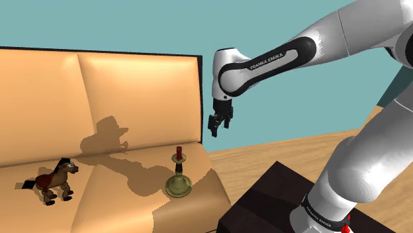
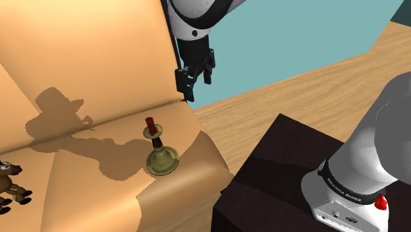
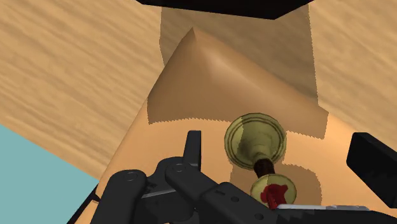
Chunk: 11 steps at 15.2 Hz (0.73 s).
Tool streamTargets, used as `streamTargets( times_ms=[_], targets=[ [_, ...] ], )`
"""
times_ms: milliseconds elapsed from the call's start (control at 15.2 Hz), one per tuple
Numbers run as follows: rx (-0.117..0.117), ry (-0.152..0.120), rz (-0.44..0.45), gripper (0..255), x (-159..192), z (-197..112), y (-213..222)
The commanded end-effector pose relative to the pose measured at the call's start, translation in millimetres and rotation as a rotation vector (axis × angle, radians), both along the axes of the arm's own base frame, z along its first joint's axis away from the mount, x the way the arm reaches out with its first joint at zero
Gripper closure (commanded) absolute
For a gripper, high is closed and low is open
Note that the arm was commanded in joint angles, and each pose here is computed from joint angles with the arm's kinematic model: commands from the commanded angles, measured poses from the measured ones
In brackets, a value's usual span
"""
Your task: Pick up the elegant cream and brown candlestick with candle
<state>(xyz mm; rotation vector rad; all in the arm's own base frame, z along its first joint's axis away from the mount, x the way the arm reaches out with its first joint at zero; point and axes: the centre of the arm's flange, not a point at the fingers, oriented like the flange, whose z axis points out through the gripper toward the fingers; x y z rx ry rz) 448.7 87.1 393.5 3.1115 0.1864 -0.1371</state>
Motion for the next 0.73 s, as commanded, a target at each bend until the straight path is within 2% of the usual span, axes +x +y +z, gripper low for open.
streamTargets(
  times_ms=[0, 660],
  targets=[
    [0.006, -0.012, -0.004, 0, 17.4, -18.1, 8.5],
    [0.032, -0.064, -0.019, 0, 103.1, -97.0, 52.9]
  ],
)
